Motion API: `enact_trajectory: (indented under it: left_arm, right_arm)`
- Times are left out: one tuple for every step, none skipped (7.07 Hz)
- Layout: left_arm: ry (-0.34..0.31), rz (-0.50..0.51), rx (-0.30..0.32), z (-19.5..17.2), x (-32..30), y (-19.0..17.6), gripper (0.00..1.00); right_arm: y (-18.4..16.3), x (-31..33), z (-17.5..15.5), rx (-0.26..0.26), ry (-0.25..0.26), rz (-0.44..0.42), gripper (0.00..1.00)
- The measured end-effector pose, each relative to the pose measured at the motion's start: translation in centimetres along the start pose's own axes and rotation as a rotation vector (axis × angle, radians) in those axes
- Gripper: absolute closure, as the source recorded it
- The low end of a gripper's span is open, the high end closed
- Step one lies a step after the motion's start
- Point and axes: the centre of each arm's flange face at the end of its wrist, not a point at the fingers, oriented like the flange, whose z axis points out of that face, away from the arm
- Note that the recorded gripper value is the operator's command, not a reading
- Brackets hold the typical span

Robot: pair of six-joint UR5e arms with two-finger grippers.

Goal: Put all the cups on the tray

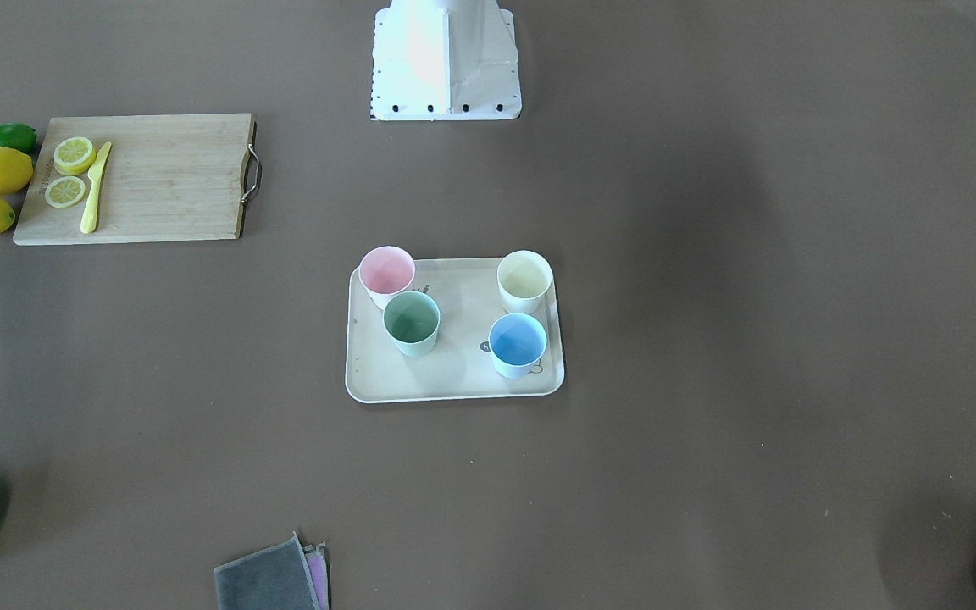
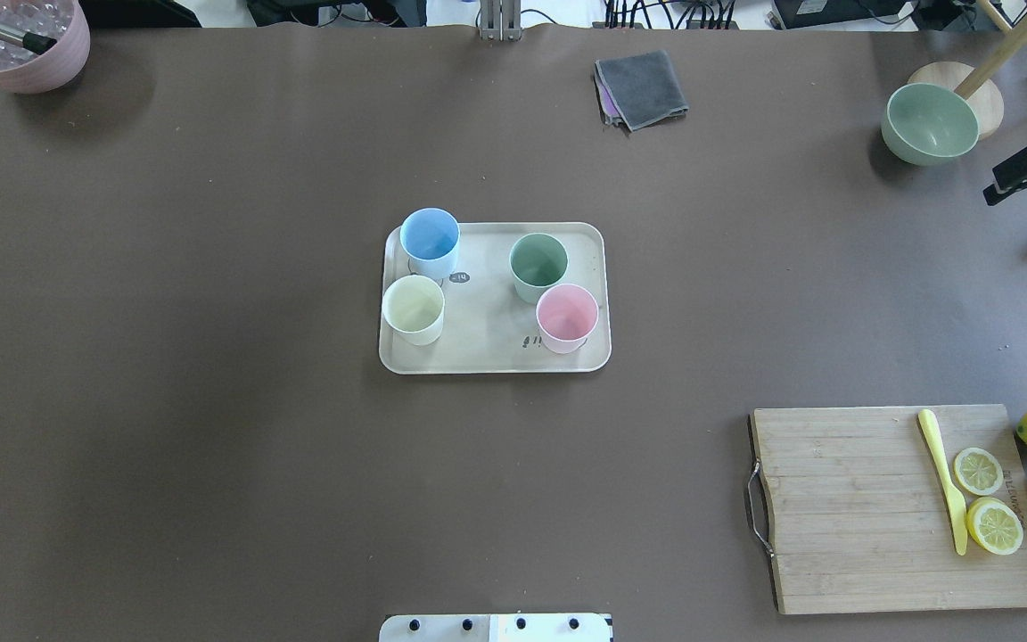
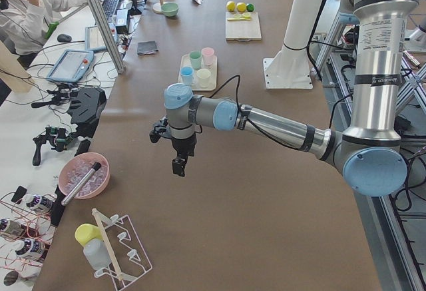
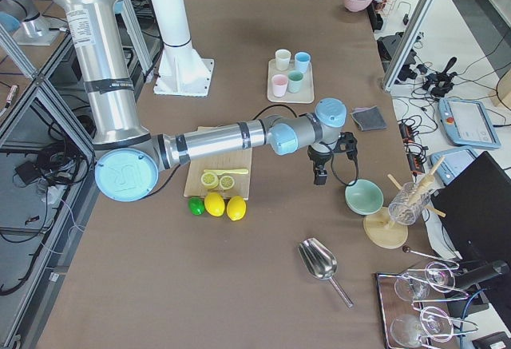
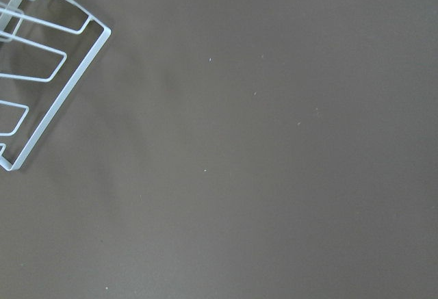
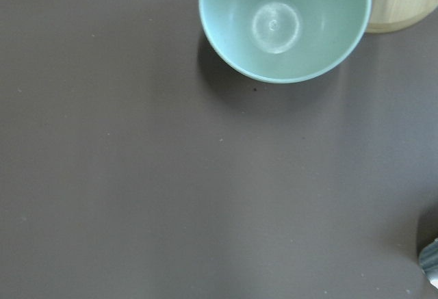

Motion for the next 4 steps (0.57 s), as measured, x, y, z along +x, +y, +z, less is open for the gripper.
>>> enact_trajectory:
  left_arm:
    - [0.001, 0.004, 0.005, 0.6, -0.5, 0.5, 0.02]
    - [-0.001, 0.01, 0.014, 1.2, -0.9, 0.9, 0.02]
    - [-0.003, 0.012, 0.02, 1.7, -1.4, 0.9, 0.02]
    - [-0.002, 0.016, 0.025, 1.9, -1.5, 0.4, 0.02]
  right_arm:
    - [0.9, 1.7, -0.2, -0.001, 0.006, -0.002, 0.0]
    - [1.5, 2.6, -0.1, -0.007, 0.012, 0.0, 0.0]
    - [1.8, 3.0, -0.1, -0.011, 0.015, 0.005, 0.0]
    - [2.0, 3.1, 0.0, -0.017, 0.01, 0.011, 0.0]
